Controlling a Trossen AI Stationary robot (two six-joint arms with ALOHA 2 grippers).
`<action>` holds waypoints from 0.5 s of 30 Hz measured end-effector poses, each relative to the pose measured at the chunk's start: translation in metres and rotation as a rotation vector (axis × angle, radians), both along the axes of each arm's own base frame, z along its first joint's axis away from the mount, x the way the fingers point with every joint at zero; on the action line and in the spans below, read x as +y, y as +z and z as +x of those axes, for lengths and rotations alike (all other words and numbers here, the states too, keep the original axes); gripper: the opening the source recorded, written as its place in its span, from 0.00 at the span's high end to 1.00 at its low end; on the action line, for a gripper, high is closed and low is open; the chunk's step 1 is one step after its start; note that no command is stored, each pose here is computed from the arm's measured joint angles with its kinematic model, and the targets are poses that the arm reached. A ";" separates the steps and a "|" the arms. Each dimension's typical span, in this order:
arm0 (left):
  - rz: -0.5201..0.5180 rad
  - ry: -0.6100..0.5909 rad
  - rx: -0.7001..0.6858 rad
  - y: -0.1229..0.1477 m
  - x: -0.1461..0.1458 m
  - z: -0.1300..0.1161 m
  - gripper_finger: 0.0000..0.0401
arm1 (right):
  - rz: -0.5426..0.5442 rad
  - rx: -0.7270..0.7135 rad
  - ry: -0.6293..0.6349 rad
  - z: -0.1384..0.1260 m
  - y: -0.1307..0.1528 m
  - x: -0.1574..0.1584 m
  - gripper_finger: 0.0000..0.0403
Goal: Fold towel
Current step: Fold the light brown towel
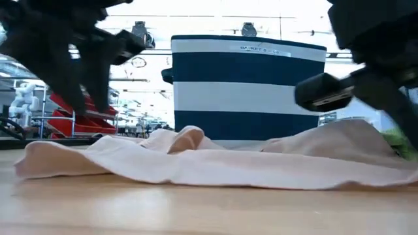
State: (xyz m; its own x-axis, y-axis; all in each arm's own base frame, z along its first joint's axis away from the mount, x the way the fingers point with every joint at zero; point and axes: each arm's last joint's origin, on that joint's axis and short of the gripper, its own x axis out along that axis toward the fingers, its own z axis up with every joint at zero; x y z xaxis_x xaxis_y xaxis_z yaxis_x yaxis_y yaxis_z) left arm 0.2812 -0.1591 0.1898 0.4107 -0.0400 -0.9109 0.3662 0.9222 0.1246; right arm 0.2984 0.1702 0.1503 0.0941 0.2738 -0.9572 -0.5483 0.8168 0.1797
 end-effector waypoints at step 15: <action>-0.031 0.072 0.093 -0.004 -0.027 -0.026 0.70 | 0.134 0.039 -0.068 -0.012 0.032 0.000 0.91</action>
